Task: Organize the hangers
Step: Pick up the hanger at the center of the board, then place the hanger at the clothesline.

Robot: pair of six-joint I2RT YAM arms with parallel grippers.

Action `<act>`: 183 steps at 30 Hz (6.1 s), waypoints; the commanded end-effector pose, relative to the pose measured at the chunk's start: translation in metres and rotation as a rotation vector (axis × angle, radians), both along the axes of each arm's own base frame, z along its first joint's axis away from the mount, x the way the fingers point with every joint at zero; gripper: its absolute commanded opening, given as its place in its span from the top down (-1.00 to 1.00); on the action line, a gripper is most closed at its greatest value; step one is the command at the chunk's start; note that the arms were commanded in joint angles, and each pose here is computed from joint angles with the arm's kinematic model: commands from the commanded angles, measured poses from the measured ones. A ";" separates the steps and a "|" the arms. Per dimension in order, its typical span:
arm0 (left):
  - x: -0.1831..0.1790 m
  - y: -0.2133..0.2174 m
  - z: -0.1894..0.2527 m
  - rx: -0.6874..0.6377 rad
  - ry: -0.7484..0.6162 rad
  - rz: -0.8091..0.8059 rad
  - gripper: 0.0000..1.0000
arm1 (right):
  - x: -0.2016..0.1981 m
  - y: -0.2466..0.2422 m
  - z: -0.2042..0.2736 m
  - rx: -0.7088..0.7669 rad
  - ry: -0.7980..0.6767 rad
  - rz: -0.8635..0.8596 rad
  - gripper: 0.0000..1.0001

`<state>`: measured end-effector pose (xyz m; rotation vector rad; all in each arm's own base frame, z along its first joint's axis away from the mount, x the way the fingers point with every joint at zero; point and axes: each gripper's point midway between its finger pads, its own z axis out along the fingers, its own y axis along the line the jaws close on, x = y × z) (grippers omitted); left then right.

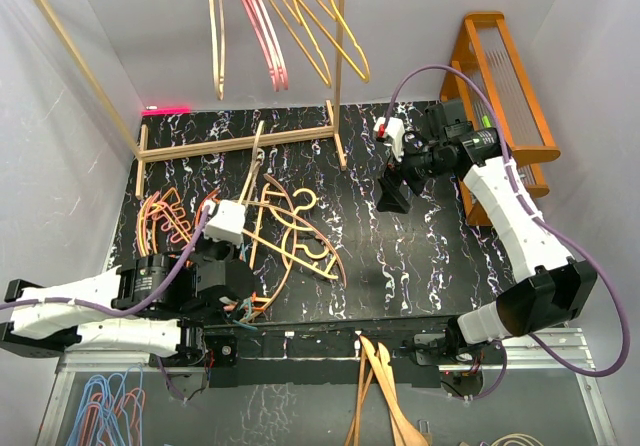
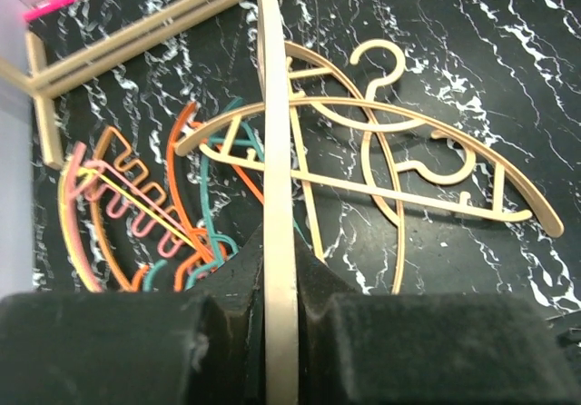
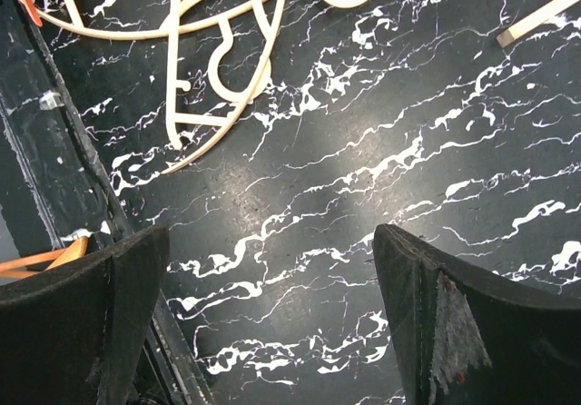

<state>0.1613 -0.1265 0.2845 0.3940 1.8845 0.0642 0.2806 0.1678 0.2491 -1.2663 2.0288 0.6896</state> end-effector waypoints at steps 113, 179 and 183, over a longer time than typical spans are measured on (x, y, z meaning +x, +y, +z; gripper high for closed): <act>0.082 0.063 0.178 0.214 -0.416 0.386 1.00 | 0.018 0.032 -0.002 0.123 0.167 0.183 -0.97; 0.199 0.078 0.278 -0.179 -0.377 0.356 1.00 | 0.014 -0.016 -0.054 0.057 0.132 0.214 -0.97; 0.207 0.078 0.260 -0.133 -0.326 0.372 1.00 | 0.015 -0.018 -0.058 0.047 0.135 0.218 -0.97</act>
